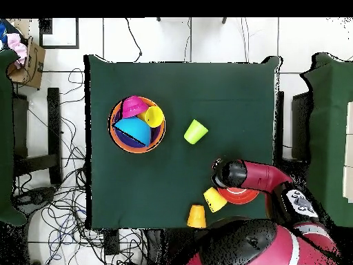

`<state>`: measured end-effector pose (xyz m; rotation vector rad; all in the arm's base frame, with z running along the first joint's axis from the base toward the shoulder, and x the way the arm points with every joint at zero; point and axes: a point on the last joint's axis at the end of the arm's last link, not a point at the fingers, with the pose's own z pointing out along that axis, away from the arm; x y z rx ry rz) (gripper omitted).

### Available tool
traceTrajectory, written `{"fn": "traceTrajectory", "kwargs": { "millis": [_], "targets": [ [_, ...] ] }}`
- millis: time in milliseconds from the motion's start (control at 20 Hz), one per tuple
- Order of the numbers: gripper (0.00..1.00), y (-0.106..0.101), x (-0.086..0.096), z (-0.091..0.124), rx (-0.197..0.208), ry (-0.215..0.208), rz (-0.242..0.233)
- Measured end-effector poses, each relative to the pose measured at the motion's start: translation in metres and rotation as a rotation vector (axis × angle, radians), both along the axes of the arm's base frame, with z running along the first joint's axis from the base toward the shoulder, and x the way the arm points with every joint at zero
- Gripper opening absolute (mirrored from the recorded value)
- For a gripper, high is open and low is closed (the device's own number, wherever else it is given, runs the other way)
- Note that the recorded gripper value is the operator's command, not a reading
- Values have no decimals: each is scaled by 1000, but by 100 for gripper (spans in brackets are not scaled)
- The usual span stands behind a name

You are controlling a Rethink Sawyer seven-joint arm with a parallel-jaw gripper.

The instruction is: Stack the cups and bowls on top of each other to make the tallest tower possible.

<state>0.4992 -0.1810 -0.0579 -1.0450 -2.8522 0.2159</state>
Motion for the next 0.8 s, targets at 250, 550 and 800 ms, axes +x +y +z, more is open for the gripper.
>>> {"fn": "traceTrajectory", "kwargs": {
  "millis": [250, 550, 800],
  "targets": [
    [0, -7, 11, 16, -6, -35, -8],
    [0, -16, 38, 63, -38, -120, -11],
    [0, -7, 76, 112, -36, -210, -22]
  ]
}}
